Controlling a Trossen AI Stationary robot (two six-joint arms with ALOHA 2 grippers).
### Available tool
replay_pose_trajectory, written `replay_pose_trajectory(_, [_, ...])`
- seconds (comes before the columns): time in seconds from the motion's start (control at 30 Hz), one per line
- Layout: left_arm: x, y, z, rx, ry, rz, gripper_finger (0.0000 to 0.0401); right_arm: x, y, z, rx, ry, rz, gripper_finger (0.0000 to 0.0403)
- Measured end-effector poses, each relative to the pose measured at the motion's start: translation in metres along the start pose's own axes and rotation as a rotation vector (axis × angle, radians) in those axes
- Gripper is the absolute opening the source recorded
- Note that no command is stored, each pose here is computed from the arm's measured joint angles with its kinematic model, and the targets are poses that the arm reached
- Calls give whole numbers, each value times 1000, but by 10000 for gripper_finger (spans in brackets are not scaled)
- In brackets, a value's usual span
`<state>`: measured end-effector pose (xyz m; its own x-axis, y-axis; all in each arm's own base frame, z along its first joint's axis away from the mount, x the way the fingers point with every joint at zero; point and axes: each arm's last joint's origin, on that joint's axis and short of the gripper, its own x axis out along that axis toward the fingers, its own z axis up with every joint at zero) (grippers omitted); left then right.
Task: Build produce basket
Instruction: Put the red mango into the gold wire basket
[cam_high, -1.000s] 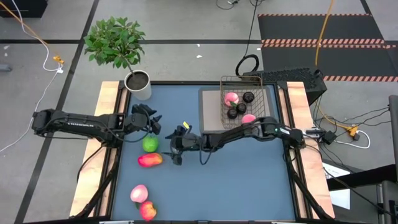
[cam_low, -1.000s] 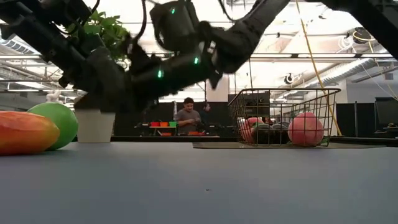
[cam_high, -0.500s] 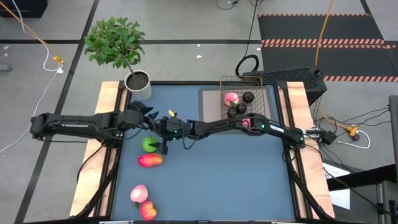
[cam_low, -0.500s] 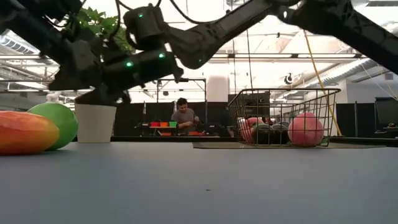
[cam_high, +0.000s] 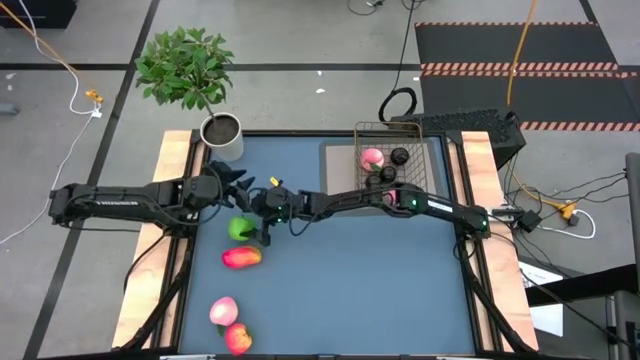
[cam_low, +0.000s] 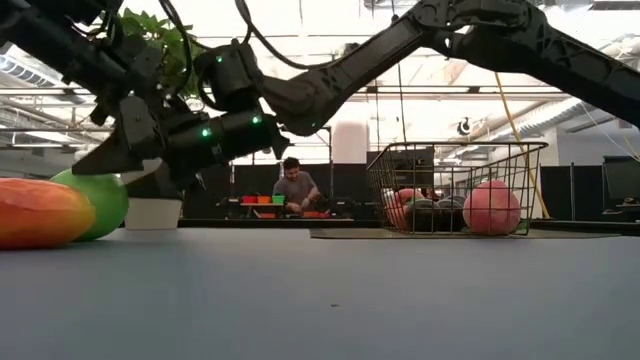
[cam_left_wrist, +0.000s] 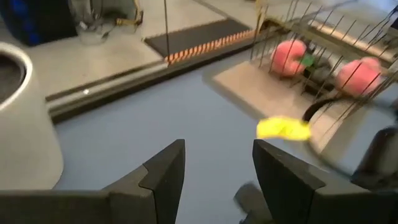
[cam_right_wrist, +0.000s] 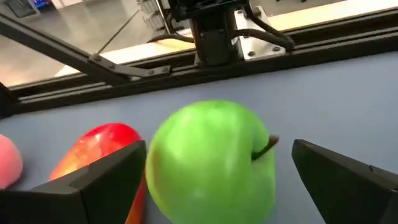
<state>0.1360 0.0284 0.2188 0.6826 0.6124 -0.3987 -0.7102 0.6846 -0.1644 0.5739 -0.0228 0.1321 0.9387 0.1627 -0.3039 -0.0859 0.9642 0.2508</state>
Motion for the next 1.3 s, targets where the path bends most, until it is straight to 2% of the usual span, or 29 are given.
replay_pose_trajectory(0.2, [-4, -3, 10, 15, -90, -56, 191, -1, -5, 1, -3, 1, -6, 396])
replay_pose_trajectory(0.37, [-9, -2, 15, 34, -137, -76, 191, -1, -5, 0, -50, 18, 20, 374])
replay_pose_trajectory(0.43, [-11, -2, 14, 64, -118, -119, 191, -1, -3, -4, -47, 53, 58, 363])
replay_pose_trajectory(0.53, [-14, -2, 8, 124, -34, -249, 191, -2, -2, -9, -31, 115, 55, 351])
replay_pose_trajectory(0.6, [-16, -1, 6, 133, -2, -288, 191, -4, -2, -6, -23, 127, 52, 347])
replay_pose_trajectory(0.77, [-17, 2, 2, 126, 42, -274, 191, -14, 2, 26, -49, -7, 72, 349])
replay_pose_trajectory(0.83, [-17, 4, -1, 113, 73, -265, 191, -15, 3, 30, -53, -34, 74, 353])
replay_pose_trajectory(0.97, [-22, 8, -8, 77, 231, -247, 191, -13, 1, 22, -48, 12, 60, 354])
replay_pose_trajectory(1.07, [-24, 13, -16, 24, 344, -172, 191, -13, 0, 18, -53, 17, 59, 355])
replay_pose_trajectory(1.3, [-22, 8, -21, -32, 394, -146, 191, -14, 1, 19, -14, -107, 81, 355])
